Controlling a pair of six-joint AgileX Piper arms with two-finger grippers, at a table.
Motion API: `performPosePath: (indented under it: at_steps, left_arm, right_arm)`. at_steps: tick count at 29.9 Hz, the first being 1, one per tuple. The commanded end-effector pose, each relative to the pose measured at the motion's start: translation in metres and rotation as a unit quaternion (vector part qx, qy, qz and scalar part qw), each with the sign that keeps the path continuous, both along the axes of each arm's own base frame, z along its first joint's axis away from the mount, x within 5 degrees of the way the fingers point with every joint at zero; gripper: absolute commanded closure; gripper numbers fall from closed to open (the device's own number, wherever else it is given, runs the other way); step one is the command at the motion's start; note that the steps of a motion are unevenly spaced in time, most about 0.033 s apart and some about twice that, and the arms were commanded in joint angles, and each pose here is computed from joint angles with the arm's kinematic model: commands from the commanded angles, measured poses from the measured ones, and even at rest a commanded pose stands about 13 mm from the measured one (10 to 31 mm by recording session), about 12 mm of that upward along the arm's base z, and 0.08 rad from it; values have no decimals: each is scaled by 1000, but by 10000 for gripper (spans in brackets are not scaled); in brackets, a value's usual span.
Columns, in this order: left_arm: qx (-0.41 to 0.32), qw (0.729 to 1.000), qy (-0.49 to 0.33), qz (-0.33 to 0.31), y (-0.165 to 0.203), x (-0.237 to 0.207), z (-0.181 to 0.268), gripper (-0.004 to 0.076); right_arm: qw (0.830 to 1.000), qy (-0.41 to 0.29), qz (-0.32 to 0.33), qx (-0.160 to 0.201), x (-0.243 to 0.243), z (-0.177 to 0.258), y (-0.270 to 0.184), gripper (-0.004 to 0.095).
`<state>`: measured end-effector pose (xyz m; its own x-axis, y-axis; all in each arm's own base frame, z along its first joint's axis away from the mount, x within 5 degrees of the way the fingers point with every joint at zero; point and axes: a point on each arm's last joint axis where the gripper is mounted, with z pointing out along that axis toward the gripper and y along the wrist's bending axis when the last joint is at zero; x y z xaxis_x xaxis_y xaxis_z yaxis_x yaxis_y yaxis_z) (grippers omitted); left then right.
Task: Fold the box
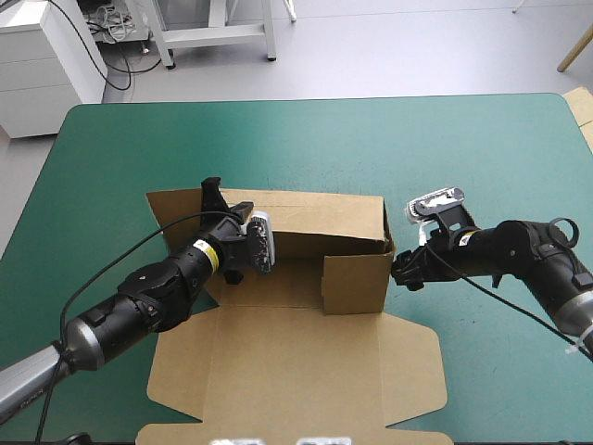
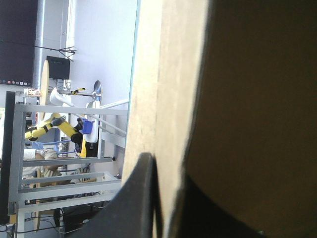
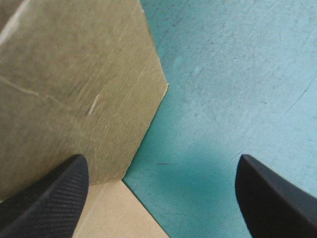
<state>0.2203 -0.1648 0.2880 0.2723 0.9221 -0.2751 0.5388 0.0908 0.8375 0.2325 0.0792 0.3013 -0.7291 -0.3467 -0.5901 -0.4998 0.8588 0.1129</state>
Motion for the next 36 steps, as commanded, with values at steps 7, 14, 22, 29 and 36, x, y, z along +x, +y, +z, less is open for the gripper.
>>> performPosePath:
  at_steps: [7, 14, 22, 29, 36]
  left_arm:
    - [-8, 998, 45, 40, 2, 0, -14, 731]
    - [6, 999, 31, 31, 2, 1, -13, 731]
    - [7, 999, 30, 31, 2, 1, -13, 731]
    - [6, 999, 32, 32, 2, 1, -13, 731]
    - [6, 999, 33, 31, 2, 1, -13, 731]
  right_arm:
    - [996, -32, 61, 48, -7, 18, 9, 168]
    - [995, -21, 80, 48, -10, 16, 11, 168]
    - [992, -44, 97, 64, -7, 5, 24, 168]
    - [988, -104, 107, 46, -8, 9, 47, 169]
    - [990, -103, 93, 27, -8, 7, 47, 401]
